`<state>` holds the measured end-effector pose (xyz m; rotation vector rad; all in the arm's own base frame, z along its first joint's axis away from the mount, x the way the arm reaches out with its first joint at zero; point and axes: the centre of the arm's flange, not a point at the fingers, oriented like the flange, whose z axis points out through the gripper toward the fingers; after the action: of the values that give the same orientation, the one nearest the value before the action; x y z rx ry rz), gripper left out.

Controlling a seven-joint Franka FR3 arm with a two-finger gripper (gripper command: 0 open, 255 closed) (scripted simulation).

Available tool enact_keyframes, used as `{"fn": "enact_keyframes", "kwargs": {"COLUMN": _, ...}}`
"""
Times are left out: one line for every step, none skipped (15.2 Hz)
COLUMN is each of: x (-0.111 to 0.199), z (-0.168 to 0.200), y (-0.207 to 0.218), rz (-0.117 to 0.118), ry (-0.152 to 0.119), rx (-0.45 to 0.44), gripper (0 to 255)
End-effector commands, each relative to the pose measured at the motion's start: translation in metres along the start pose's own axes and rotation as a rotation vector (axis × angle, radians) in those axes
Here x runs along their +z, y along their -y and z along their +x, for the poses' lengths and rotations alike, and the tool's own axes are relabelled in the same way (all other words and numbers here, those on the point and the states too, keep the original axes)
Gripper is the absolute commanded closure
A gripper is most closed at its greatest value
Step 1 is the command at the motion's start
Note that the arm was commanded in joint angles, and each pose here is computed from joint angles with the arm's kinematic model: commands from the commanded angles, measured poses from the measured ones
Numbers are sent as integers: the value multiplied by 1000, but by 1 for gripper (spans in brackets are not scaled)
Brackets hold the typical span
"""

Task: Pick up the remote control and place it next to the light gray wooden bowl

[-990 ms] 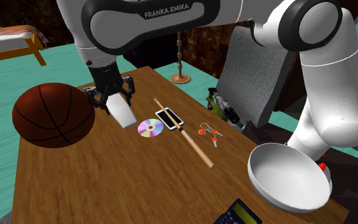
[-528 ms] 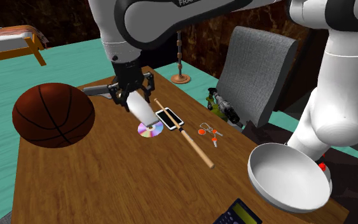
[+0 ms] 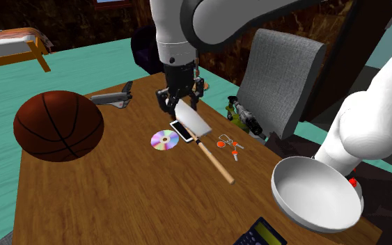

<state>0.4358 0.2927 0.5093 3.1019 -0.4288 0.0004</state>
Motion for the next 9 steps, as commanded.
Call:
{"fn": "enact_keyframes", "kwargs": {"x": 3, "z": -18, "y": -20, "rz": 0, "ry": 0, "rx": 1, "gripper": 255}}
{"fn": "enact_keyframes", "kwargs": {"x": 3, "z": -25, "y": -30, "rz": 0, "ry": 0, "rx": 1, "gripper": 255}}
{"fn": "enact_keyframes", "kwargs": {"x": 3, "z": -33, "y": -41, "rz": 0, "ry": 0, "rx": 1, "gripper": 255}}
{"fn": "enact_keyframes", "kwargs": {"x": 3, "z": -41, "y": -51, "rz": 0, "ry": 0, "rx": 1, "gripper": 255}}
{"fn": "enact_keyframes", "kwargs": {"x": 3, "z": -49, "y": -62, "rz": 0, "ry": 0, "rx": 1, "gripper": 255}}
{"fn": "enact_keyframes", "kwargs": {"x": 3, "z": -57, "y": -73, "rz": 0, "ry": 0, "rx": 1, "gripper": 255}}
{"fn": "enact_keyframes", "kwargs": {"x": 4, "z": -65, "y": -83, "rz": 0, "ry": 0, "rx": 1, "gripper": 255}}
{"fn": "enact_keyframes", "kwargs": {"x": 4, "z": -73, "y": -94, "rz": 0, "ry": 0, "rx": 1, "gripper": 255}}
{"fn": "enact_keyframes", "kwargs": {"x": 4, "z": -81, "y": -104, "rz": 0, "ry": 0, "rx": 1, "gripper": 255}}
